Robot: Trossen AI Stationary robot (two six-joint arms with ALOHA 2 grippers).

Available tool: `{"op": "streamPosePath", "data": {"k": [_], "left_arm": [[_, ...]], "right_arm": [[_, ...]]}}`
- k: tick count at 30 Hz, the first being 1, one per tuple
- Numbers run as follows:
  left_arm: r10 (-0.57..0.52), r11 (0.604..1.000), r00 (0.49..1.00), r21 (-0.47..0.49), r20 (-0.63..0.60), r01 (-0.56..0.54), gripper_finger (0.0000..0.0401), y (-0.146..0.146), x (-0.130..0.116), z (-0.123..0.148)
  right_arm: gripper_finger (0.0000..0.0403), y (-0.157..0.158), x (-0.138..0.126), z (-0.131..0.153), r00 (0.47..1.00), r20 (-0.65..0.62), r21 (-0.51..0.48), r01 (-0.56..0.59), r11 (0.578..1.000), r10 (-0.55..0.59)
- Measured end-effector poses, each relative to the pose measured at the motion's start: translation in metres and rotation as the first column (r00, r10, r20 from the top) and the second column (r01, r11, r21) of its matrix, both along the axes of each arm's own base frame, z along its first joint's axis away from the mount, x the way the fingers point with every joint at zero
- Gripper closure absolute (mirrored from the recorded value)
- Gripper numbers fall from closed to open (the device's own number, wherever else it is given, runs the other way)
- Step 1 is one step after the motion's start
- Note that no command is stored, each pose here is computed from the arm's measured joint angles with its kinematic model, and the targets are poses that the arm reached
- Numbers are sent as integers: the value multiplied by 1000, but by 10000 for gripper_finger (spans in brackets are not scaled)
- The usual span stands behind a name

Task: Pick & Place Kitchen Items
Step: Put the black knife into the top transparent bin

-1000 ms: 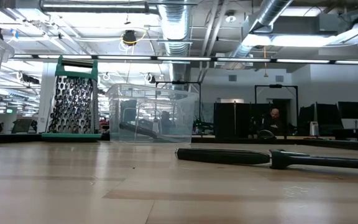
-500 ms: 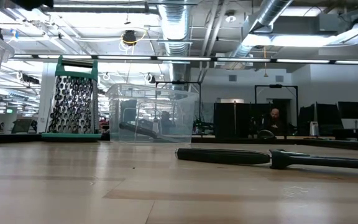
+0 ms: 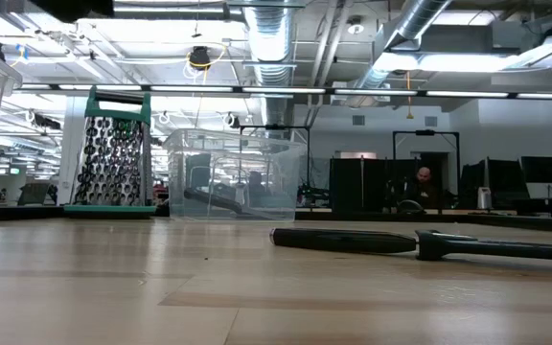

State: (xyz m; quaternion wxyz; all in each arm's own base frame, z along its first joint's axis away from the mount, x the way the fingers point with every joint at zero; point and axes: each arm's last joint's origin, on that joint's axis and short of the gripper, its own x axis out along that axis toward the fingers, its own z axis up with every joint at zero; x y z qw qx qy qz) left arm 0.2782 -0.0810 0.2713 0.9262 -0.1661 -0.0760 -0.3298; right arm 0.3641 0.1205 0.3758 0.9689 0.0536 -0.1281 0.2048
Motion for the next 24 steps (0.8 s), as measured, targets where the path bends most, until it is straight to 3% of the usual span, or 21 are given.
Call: {"op": "streamPosePath", "data": {"k": [4, 8, 24], "left_arm": [[-76, 997, 997, 19, 11, 76, 121, -5, 10, 4], [-92, 995, 996, 26, -4, 92, 155, -6, 14, 0], [-126, 991, 992, 35, -21, 127, 387, -8, 18, -8]], "right_arm": [[346, 0, 0, 0, 1000, 1, -3, -12, 1000, 12], [346, 1, 0, 0, 1000, 1, -3, -15, 1000, 15], [339, 3, -1, -1, 998, -1, -19, -67, 998, 67]]}}
